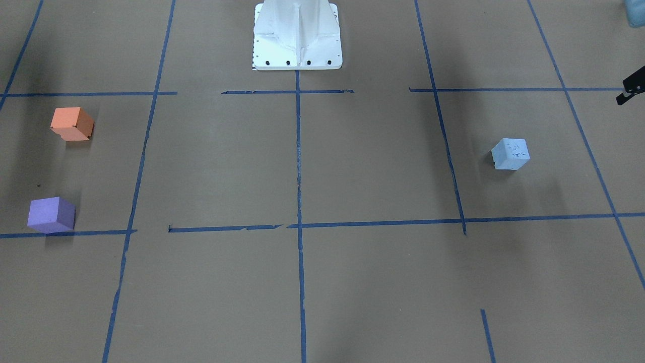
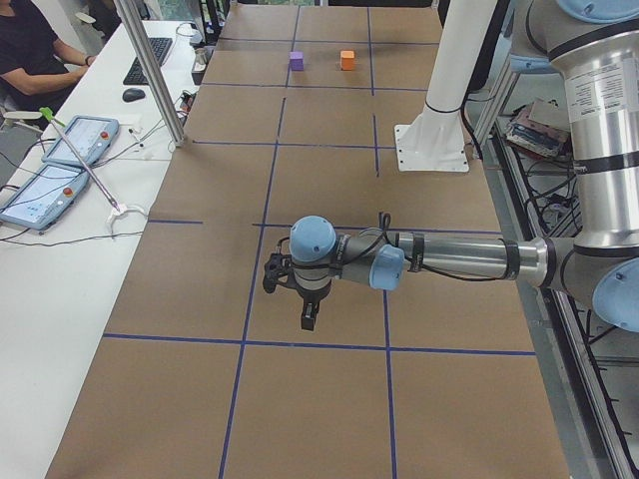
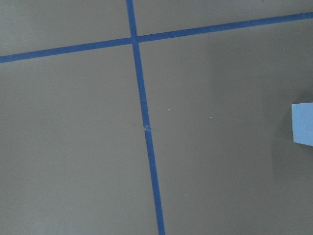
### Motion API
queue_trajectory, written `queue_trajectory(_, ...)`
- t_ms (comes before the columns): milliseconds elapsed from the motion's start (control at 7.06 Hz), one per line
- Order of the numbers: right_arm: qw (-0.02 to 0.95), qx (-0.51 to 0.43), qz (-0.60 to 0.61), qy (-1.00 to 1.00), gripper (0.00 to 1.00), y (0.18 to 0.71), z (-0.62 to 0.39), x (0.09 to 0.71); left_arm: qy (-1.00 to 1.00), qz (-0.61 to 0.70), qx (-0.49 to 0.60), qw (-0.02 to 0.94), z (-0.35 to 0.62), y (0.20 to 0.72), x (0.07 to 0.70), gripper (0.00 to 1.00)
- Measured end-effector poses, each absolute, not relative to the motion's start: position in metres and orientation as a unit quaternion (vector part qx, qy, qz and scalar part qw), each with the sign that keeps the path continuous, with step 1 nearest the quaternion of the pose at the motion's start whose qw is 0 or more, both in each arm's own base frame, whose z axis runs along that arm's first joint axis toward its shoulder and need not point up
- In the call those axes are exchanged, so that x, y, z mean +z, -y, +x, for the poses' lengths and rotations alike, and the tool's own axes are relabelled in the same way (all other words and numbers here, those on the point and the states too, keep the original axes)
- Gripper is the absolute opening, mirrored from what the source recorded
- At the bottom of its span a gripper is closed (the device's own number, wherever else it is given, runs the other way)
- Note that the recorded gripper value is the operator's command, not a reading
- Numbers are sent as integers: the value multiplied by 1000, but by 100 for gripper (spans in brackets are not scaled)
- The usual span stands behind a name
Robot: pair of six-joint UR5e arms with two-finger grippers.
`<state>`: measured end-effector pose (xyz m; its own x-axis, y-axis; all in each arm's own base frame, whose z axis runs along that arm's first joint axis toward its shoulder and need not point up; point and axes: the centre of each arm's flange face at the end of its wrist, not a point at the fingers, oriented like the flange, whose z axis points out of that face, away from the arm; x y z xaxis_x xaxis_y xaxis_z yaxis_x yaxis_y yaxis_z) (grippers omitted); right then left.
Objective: Place blue block between orange and purple blocks
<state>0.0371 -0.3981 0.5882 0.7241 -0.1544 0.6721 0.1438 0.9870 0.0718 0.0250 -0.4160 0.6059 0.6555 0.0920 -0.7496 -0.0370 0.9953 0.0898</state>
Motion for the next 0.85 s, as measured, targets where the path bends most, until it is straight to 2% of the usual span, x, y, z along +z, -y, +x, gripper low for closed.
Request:
queue_trajectory(425,926,-84,6,369,100,399,34,588,-411,8,10,912,142,443,560,100)
queue_trajectory(850,924,-87,5,372,100,399,31,589,-385,1,18,923,231,444,544,100)
